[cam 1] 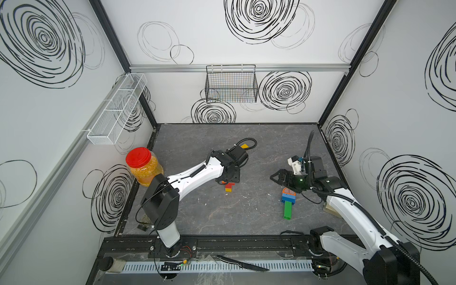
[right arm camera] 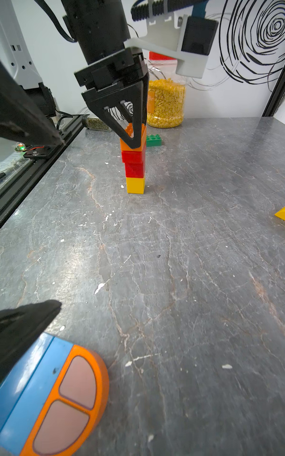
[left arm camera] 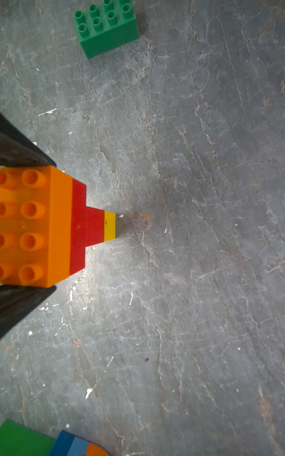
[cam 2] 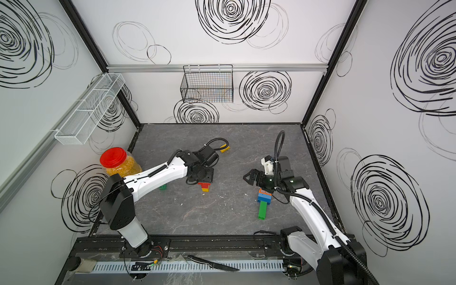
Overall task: Assemble an ice cream with lego
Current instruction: Assemble the lego brick with the lego brick.
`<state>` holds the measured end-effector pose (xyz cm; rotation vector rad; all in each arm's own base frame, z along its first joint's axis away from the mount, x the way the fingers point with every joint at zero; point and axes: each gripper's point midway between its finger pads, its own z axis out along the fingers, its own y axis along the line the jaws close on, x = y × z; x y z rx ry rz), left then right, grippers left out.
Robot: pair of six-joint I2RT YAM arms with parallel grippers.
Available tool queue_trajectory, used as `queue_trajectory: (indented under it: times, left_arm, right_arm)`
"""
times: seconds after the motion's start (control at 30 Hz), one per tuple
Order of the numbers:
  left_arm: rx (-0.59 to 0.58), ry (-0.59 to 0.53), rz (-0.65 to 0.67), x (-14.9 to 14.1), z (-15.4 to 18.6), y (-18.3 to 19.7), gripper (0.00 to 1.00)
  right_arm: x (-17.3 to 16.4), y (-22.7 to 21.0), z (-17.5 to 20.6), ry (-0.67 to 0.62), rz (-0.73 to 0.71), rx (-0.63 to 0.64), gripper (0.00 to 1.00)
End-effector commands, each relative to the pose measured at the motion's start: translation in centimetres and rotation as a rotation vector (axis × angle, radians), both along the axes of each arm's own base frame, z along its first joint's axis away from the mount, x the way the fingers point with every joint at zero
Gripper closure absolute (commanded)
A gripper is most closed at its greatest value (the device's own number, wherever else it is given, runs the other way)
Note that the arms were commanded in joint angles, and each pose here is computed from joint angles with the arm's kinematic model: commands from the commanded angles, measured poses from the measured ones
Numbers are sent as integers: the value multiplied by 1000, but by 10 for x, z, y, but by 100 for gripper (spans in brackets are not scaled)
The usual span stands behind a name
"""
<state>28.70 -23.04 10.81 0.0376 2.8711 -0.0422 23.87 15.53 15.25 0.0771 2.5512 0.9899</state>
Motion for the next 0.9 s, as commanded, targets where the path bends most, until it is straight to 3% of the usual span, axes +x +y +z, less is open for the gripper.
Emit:
queue_trajectory:
  times: [0.0,0.87]
  left_arm:
    - [166,244,-16,-42,-60,29,61]
    - [221,311,-36,-61,-78,43,65]
  right_arm:
    - [0,-3,7,-17,-2,-8,0]
    - [3,-3,11,-25,-2,-11,0]
